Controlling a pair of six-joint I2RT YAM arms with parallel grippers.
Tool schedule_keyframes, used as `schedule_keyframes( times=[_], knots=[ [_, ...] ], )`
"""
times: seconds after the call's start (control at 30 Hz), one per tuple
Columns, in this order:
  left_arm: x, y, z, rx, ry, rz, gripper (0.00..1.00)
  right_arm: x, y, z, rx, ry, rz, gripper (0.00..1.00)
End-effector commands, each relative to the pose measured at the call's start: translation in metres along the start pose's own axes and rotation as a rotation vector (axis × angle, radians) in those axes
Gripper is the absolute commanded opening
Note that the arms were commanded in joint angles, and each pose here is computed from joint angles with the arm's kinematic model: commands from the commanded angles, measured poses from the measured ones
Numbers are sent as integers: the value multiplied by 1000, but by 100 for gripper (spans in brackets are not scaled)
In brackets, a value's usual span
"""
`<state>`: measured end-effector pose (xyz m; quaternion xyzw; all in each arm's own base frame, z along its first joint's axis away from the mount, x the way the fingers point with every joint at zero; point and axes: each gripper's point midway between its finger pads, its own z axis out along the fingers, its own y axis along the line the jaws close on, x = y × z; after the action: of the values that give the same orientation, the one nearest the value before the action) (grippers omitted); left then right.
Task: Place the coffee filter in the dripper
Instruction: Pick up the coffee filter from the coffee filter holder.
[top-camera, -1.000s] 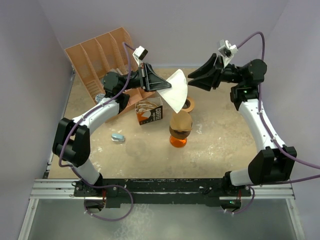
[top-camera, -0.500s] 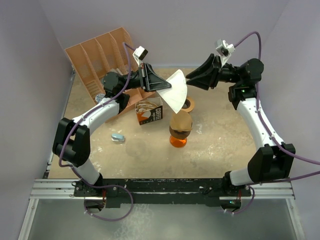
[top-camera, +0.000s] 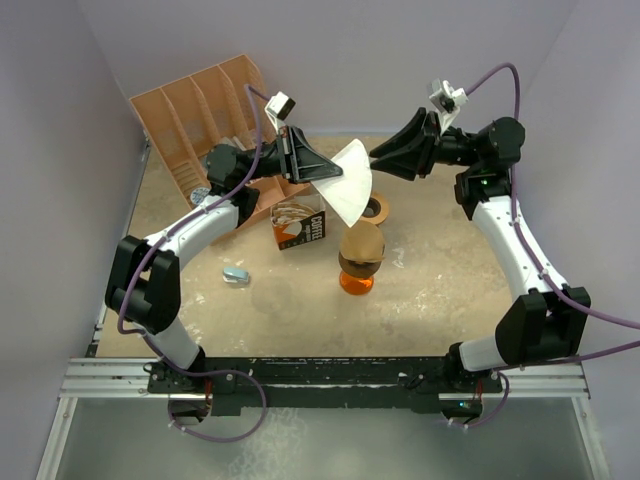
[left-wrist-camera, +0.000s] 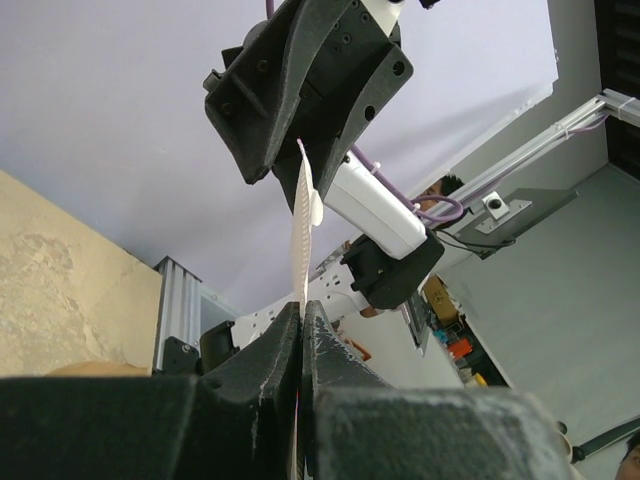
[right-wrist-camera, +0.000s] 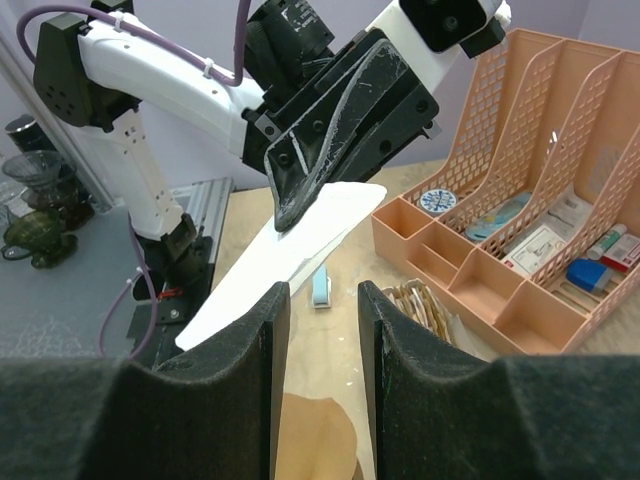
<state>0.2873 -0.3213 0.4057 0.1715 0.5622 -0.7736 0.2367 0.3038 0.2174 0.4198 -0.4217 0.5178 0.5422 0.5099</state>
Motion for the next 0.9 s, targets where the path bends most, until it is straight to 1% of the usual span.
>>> schedule_keyframes(
  times=[0.0,0.33,0.87],
  knots=[
    [1,-12,2,43,-11,71,0,-12,5,1,13,-25,-31,36],
    [-2,-6,4,21,-24,100,0,-4,6,0,14,-28,-4,36],
    [-9,3,5,-6,-56,134,0,4,9,0,6,-35,34,39]
  ],
)
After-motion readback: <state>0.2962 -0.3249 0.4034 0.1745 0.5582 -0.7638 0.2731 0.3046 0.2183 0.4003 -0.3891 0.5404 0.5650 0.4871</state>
